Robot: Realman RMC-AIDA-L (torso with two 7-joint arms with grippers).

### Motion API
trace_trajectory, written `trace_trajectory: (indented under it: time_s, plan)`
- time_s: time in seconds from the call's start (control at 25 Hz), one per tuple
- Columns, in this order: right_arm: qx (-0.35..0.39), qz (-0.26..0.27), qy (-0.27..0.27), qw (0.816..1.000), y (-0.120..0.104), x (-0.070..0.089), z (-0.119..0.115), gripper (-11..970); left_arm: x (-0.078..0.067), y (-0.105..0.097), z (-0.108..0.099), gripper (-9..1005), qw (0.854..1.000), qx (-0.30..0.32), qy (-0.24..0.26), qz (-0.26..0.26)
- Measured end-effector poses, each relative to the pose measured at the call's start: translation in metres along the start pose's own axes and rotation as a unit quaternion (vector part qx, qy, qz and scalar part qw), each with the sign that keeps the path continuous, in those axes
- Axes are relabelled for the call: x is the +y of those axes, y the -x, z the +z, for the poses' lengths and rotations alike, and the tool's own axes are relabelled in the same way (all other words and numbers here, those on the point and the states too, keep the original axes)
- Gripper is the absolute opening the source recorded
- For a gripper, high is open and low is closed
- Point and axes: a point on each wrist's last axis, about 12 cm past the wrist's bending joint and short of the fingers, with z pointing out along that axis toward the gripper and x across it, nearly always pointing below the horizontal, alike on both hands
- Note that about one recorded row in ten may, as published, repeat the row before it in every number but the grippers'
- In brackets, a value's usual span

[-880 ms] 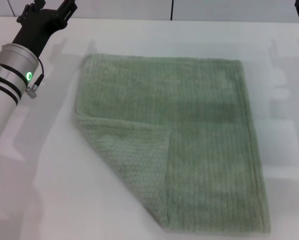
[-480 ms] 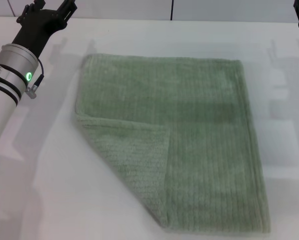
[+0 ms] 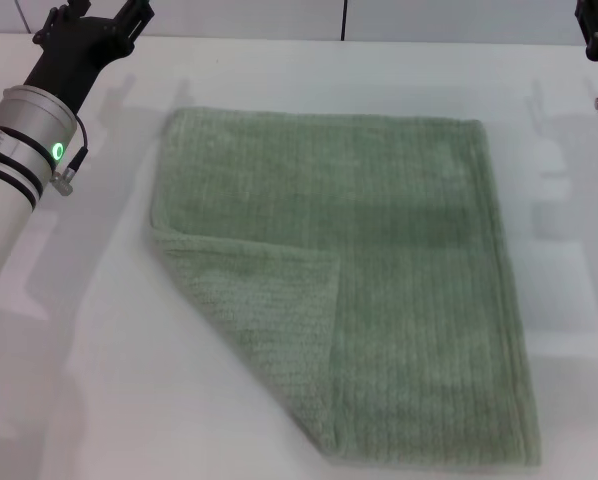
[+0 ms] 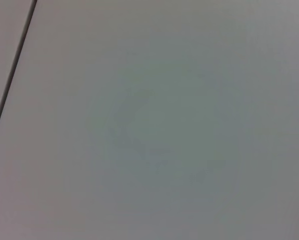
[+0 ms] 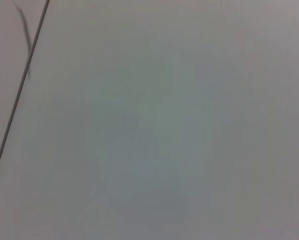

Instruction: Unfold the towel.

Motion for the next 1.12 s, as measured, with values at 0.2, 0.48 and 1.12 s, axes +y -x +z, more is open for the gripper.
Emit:
trace_trajectory:
  time_s: [0.2,0.48,1.12]
  plan:
    - [0.0,0.002,0.0,1.0,0.0,0.0,0.0,703,0.0,0.001,0.001,834,1.0,0.0,0.0,0.001]
    - [-0.001,0.003,0.001,1.0,0.001,0.001,0.001,703,0.0,0.001,0.002,831,1.0,0.0,-0.001,0.001]
    - [0.049,0.036,0.058,0.996,0.009,0.035,0.013,292,0.001,0.002,0.002,823,1.0,-0.002,0.0,0.009]
